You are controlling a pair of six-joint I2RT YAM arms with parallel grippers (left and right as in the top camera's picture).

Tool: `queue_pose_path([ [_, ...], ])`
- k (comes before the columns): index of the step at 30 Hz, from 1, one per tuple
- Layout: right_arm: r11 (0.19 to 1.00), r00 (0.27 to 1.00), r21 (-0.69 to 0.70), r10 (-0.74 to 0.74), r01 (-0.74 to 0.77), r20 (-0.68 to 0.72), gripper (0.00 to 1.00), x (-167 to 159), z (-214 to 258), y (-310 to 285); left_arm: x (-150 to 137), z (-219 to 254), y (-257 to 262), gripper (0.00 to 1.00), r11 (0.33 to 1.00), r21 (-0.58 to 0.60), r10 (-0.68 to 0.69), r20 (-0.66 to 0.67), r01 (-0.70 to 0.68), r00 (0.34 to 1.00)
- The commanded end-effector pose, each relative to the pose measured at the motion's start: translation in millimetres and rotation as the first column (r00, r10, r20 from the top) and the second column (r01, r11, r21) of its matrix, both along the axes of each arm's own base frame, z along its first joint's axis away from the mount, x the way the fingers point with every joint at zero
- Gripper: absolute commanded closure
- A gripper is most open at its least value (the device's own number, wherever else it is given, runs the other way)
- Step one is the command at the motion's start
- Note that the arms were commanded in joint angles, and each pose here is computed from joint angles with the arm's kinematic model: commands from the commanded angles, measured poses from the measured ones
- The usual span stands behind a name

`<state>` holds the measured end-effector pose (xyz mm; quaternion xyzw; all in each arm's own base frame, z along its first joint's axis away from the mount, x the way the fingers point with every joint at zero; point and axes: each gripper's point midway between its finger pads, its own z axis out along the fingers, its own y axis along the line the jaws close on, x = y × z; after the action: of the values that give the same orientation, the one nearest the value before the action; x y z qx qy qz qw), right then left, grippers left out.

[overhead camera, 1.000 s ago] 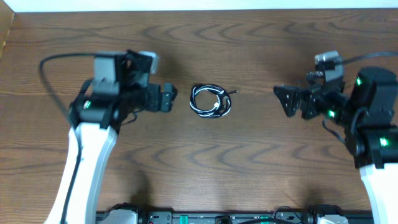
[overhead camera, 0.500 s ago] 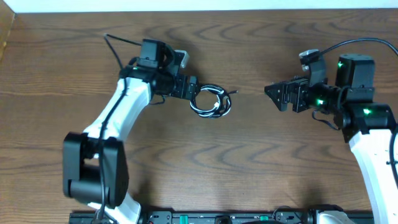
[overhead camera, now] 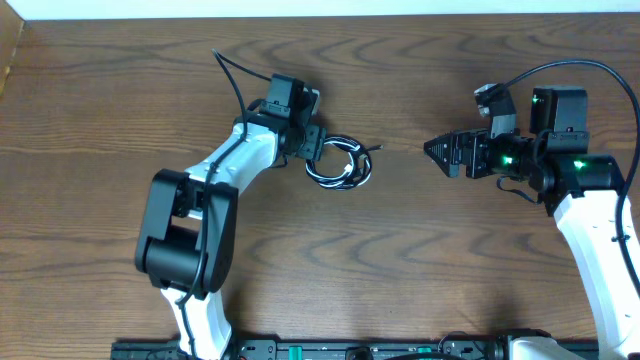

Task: Untangle cables
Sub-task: 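Reach both grippers toward the black-and-white cable bundle, then grasp the cable bundle with left gripper, right gripper grasps opposite side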

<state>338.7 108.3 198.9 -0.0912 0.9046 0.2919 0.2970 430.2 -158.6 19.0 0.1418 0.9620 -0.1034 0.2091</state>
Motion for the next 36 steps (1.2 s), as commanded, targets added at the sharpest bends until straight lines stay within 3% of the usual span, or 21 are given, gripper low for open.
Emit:
queue_pose_path([
  [1,1.0,1.0,-0.005,0.002,-0.002,0.006,0.08,2.7,3.2,1.8,2.2,-13.4,3.0,0.34,0.999,0.03,0.012,-0.018,-0.012,1.0],
  [3,1.0,1.0,-0.01,-0.002,0.002,0.001,0.08,2.3,2.2,1.0,3.3,-15.3,2.7,0.41,0.999,0.015,0.049,-0.025,-0.049,0.998],
  [5,1.0,1.0,-0.014,-0.006,0.006,0.005,0.09,3.3,2.2,0.3,3.3,-15.2,1.5,0.56,0.996,-0.006,0.089,-0.038,-0.089,0.995],
  [8,1.0,1.0,-0.014,-0.006,0.006,0.009,0.08,4.0,2.8,0.3,-4.6,-20.8,-1.0,0.65,0.99,-0.022,0.139,-0.075,-0.141,0.987],
  [9,1.0,1.0,-0.014,-0.006,0.006,0.01,0.08,4.1,2.9,0.3,-8.2,-23.7,-2.1,0.72,0.991,-0.018,0.134,-0.083,-0.136,0.988],
  [10,1.0,1.0,-0.014,-0.006,0.006,0.012,0.08,4.6,3.2,0.3,-11.5,-26.5,-2.9,0.92,0.991,-0.014,0.13,-0.091,-0.132,0.987],
  [13,1.0,0.999,0.006,-0.031,0.03,0.016,0.14,8.9,6.7,0.4,-19.0,-12.4,-16.5,0.93,0.991,-0.077,0.1,-0.11,-0.109,0.989],
  [16,0.995,0.996,0.055,-0.088,0.088,-0.001,0.14,15.2,12.2,0.8,-19.2,63.2,-46.6,0.93,0.956,-0.291,0.038,-0.035,-0.047,0.999],
  [21,0.987,0.994,0.119,-0.111,0.111,-0.004,0.13,20.4,21.5,5.5,-37.0,166.8,-56.6,0.93,0.893,-0.45,0.035,0.096,0.012,0.995],
  [23,0.983,0.993,0.137,-0.119,0.119,-0.011,0.14,21.3,23.5,6.7,-47.5,184.9,-60.4,0.93,0.872,-0.487,0.011,0.105,0.042,0.994],
  [32,0.985,0.999,0.166,-0.05,0.052,-0.013,0.16,13.7,26.7,27.5,-69.5,170.0,-63.6,0.92,0.864,-0.502,-0.033,-0.018,0.02,0.999],
  [36,0.986,0.999,0.164,-0.017,0.021,-0.031,0.32,10.9,20.6,39.7,-76.4,164.2,-61.3,0.92,0.871,-0.491,-0.033,-0.059,0.0,0.998],
])
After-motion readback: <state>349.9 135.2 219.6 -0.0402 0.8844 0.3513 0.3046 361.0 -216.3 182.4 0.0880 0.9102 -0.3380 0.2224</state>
